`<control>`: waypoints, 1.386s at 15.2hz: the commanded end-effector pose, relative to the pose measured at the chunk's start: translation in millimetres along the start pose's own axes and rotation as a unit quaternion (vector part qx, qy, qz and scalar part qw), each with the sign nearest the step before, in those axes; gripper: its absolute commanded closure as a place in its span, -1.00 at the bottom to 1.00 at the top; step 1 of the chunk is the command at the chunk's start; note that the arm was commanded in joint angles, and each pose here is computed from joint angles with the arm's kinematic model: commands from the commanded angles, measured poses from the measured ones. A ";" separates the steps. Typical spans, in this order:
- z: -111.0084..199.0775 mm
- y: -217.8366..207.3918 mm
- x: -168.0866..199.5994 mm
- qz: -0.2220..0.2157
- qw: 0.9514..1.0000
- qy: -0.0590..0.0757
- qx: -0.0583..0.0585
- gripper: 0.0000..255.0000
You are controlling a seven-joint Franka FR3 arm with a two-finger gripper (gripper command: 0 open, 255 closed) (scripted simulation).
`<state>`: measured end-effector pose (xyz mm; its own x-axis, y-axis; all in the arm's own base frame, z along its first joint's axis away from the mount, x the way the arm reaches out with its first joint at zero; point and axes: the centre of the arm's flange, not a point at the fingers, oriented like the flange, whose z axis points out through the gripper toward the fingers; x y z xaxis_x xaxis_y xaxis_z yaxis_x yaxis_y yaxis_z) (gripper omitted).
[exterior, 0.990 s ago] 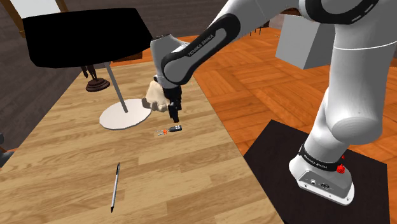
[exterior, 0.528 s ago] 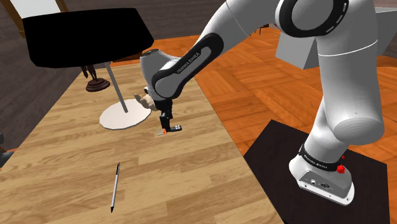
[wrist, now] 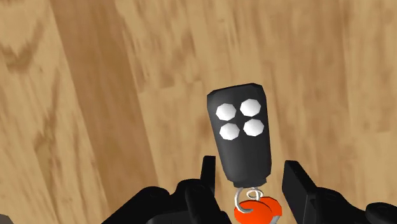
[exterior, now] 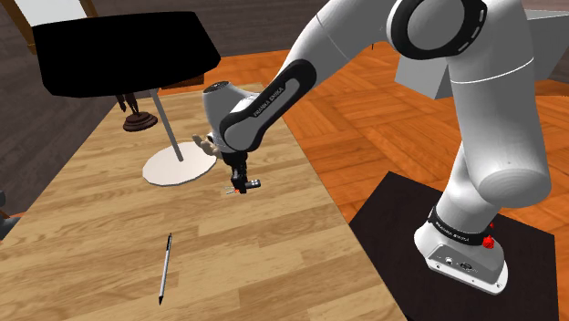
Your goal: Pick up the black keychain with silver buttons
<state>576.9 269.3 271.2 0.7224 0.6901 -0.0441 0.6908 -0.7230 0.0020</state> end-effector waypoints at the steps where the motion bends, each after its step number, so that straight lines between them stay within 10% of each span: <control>1: 4.1 3.9 -1.4 0.003 1.000 -0.002 0.000 1.00; 21: -64.9 3.8 -4.4 0.003 1.000 -0.002 0.000 1.00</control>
<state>577.0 265.6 330.1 0.7260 0.6861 -0.0475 0.6869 -0.7267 0.0032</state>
